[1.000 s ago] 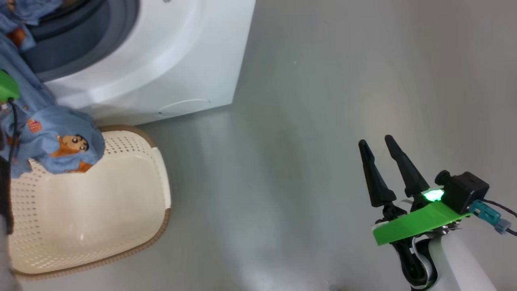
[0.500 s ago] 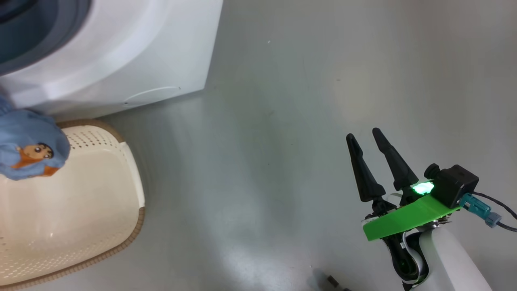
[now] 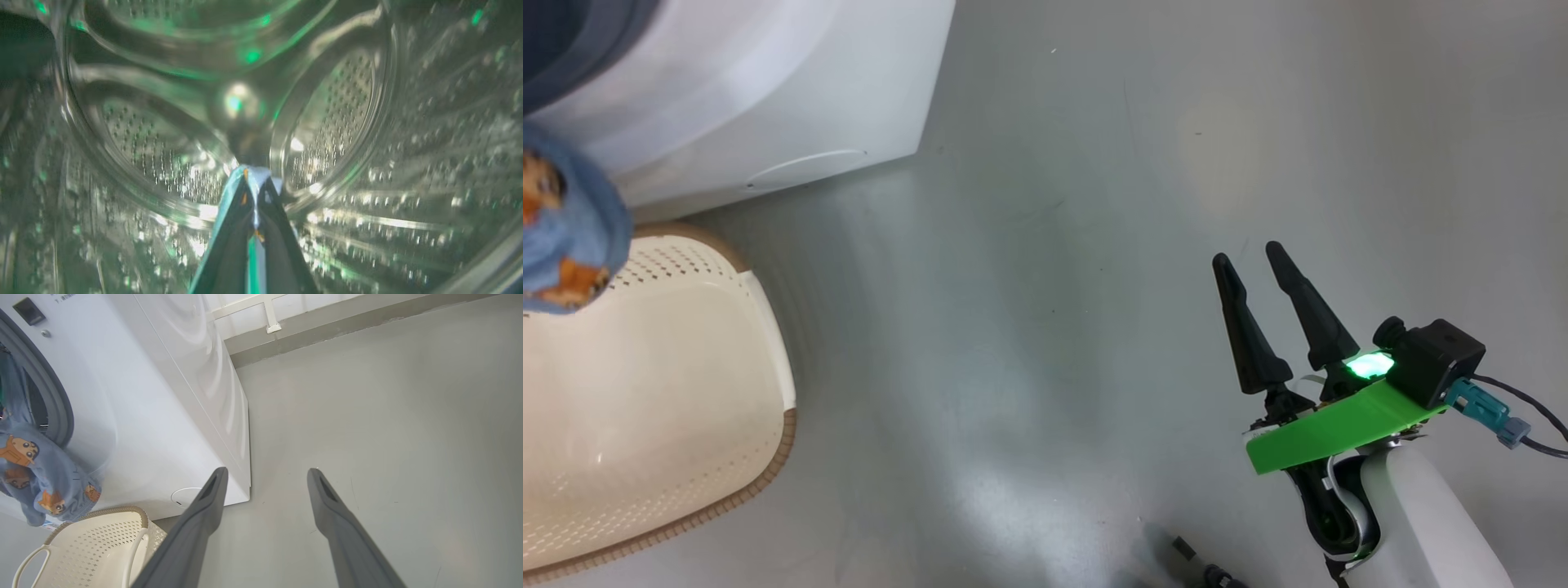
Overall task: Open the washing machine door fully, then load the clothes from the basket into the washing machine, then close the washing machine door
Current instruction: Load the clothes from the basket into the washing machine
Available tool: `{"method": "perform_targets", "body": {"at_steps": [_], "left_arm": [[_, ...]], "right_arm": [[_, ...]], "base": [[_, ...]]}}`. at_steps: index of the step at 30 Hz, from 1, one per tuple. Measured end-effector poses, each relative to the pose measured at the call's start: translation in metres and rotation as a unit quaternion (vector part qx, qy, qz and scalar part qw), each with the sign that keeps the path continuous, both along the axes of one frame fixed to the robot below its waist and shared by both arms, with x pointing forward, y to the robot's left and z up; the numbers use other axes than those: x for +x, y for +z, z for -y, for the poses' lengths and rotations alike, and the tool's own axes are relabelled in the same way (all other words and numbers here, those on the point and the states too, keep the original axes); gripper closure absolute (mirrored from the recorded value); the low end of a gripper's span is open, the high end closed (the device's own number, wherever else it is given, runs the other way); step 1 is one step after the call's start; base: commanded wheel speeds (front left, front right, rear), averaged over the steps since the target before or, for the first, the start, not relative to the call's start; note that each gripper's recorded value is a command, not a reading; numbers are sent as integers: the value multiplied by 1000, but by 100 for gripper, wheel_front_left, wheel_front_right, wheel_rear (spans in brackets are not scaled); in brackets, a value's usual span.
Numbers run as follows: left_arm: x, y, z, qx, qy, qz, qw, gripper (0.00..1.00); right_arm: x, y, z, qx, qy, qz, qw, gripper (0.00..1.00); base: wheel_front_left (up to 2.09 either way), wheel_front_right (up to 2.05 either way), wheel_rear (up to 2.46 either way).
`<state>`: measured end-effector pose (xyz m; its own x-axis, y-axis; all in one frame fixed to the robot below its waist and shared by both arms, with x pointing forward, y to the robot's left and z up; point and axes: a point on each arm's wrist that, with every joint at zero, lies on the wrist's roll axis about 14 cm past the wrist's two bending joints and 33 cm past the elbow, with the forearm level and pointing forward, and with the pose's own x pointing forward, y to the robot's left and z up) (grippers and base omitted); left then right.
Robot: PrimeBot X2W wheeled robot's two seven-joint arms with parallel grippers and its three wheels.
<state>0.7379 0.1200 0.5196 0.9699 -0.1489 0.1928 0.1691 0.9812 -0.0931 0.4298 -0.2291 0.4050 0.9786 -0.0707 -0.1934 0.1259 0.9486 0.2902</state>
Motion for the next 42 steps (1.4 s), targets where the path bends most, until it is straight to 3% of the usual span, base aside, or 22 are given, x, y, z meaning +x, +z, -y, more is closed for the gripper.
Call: {"method": "perform_targets", "body": {"at_steps": [5,10,11,13,14,23,42], "left_arm": [[-13,-69,0,10,-4,-101,995,100],[-23,-104,1,21,-11,-160,987,100],[-25,-109,1,22,-13,-171,985,96],[-27,-115,3,31,-17,-189,981,47],[-27,-118,3,33,-18,-198,979,0],[-29,-113,3,40,-23,-211,976,0],[-56,-87,4,-45,-22,-154,987,0]], "right_arm": [[0,0,-1,0,1,0,1000,0],[0,1,-2,2,2,1,1000,0],[0,1,-2,3,2,1,1000,0],[0,2,-3,3,3,2,1000,0],[0,2,-3,4,3,3,1000,0],[3,4,-7,7,9,7,1000,0],[11,13,-16,9,30,24,999,0]], "base": [[0,0,0],[0,0,0],[0,0,0],[0,0,0],[0,0,0],[0,0,0],[0,0,0]]}}
